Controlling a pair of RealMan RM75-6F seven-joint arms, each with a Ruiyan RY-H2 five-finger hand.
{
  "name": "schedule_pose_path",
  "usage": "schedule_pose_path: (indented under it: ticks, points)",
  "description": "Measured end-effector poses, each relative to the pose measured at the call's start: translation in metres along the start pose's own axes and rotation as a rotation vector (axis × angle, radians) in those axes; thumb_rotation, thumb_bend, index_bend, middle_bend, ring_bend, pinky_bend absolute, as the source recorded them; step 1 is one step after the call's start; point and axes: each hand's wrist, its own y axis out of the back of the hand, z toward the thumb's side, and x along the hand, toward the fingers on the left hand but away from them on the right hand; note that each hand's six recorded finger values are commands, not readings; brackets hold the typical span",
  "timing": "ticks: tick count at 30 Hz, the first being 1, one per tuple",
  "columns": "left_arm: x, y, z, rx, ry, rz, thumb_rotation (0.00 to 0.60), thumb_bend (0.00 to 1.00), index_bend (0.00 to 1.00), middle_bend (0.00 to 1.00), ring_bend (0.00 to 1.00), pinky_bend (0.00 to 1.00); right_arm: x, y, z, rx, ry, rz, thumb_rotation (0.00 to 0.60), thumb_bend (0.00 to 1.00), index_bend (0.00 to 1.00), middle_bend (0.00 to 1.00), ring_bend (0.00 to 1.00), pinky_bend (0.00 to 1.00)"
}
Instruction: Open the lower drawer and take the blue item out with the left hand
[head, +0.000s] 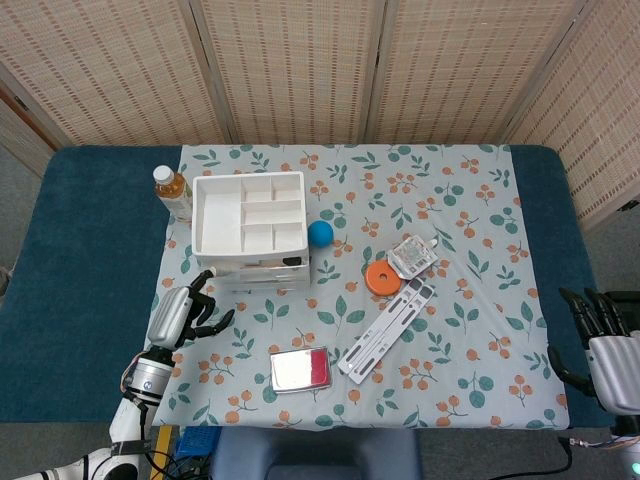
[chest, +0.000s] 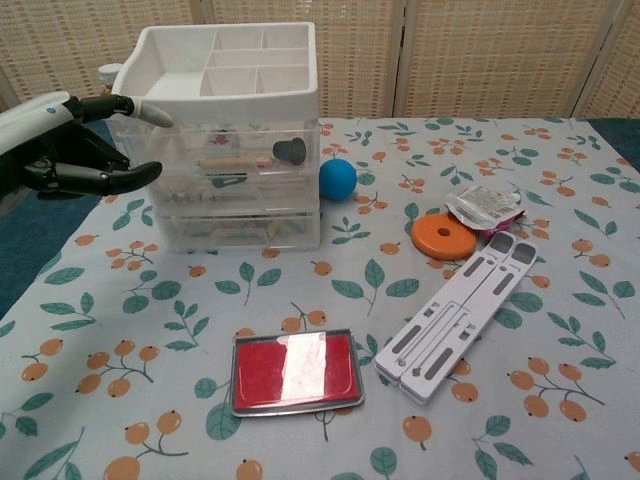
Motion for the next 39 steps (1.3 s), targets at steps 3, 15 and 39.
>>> schedule_pose_path:
  ticks: [3,15,39]
  points:
    - [0.003,0.000,0.000,0.011,0.003,0.000,0.600,0.30,0.24,0.93,1.00,1.00,0.000,-0.001,-0.001,-0.001,-0.004,0.001,0.600,0.43,0.00,0.11,0.00,0.02]
    - [0.015,-0.004,-0.005,0.041,0.028,0.005,0.600,0.29,0.23,0.93,1.00,1.00,0.002,0.000,-0.003,-0.002,-0.011,0.000,0.600,0.43,0.00,0.11,0.00,0.02]
    - [0.025,-0.013,-0.010,0.120,0.038,-0.032,0.600,0.30,0.28,0.93,1.00,1.00,0.003,-0.003,-0.007,-0.007,-0.024,0.007,0.600,0.43,0.00,0.11,0.00,0.02]
